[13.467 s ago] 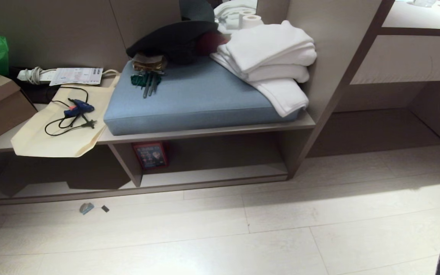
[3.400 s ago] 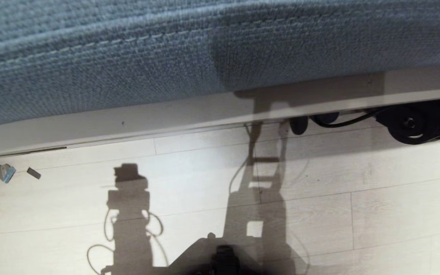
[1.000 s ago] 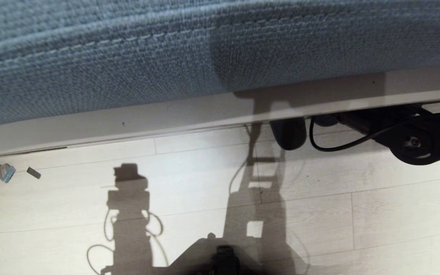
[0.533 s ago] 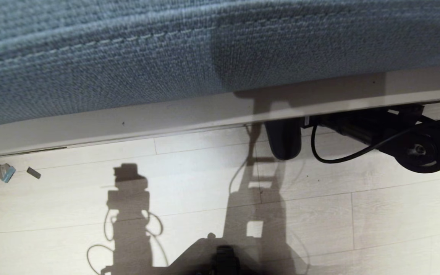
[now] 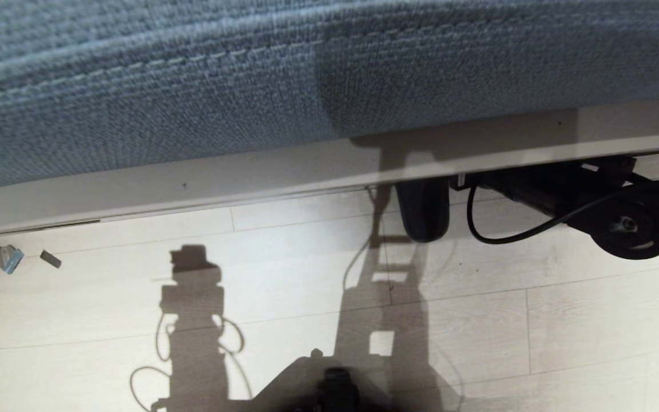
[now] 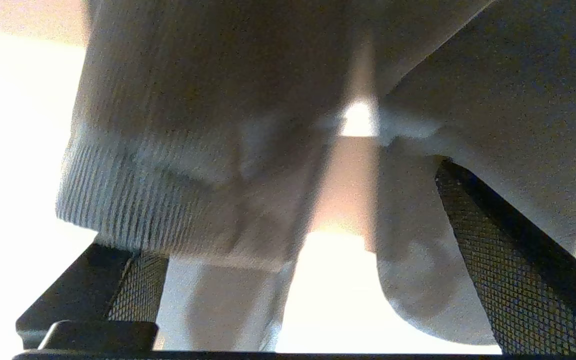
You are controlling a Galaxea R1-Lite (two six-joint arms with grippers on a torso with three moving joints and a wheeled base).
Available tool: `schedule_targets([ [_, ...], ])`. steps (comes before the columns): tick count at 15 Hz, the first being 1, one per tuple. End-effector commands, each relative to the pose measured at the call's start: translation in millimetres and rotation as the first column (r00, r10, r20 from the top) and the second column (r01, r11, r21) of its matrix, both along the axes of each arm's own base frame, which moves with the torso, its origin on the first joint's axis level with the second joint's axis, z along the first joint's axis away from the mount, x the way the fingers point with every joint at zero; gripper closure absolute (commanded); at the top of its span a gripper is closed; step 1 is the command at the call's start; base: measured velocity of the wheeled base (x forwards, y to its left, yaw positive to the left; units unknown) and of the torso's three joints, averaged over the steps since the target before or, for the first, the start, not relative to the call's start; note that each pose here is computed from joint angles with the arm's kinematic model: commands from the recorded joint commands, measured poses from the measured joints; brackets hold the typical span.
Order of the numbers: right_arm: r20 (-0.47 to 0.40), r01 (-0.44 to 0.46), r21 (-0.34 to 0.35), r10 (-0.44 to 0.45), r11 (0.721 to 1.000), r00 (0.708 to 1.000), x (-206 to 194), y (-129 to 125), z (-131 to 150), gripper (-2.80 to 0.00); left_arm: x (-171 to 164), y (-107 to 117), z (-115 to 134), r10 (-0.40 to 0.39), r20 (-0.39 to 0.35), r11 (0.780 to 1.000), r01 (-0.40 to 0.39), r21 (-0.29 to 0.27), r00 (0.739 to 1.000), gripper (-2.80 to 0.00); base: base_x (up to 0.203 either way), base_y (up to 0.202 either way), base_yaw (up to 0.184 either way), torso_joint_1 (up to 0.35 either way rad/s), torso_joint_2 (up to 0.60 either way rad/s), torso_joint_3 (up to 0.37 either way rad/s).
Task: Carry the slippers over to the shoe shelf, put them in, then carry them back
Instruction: Place the slippers into the shoe cabinet
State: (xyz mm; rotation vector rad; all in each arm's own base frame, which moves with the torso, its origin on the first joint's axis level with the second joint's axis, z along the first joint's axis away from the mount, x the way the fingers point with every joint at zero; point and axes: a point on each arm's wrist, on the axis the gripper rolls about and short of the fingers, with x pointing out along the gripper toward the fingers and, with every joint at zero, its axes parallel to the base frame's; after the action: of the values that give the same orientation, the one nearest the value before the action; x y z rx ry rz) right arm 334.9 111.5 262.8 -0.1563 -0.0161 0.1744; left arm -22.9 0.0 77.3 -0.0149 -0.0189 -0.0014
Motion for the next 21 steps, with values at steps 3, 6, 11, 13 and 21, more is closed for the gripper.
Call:
schedule_targets([
  [3,0.127,0.092,0.062,-0.099,0.994,0.987,16,5,12,-2.80,1,0,-2,0.000,-0.006,1.000,0.000,0.000,1.000,0.00,0.000,0.000,0.000,0.000,0.00,0.000],
  [6,0.128,0.080,0.082,-0.090,0.993,0.988,16,10,13,-2.80,1,0,-2,0.000,-0.007,1.000,0.000,0.000,1.000,0.00,0.000,0.000,0.000,0.000,0.00,0.000],
  [11,0.040,0.081,0.048,-0.083,0.996,0.996,8,11,8,-2.80,1,0,-2,0.000,-0.007,1.000,0.000,0.000,1.000,0.00,0.000,0.000,0.000,0.000,0.00,0.000],
  [13,0.017,0.072,0.032,-0.073,0.997,0.997,5,10,2,-2.80,1,0,-2,0.001,-0.007,1.000,-0.001,0.000,1.000,0.00,0.000,0.000,0.000,0.000,0.00,0.000],
  [21,0.045,0.058,-0.008,-0.057,0.998,0.997,2,9,-5,-2.80,1,0,-2,0.000,-0.007,1.000,0.000,0.000,1.000,0.00,0.000,0.000,0.000,0.000,0.00,0.000],
])
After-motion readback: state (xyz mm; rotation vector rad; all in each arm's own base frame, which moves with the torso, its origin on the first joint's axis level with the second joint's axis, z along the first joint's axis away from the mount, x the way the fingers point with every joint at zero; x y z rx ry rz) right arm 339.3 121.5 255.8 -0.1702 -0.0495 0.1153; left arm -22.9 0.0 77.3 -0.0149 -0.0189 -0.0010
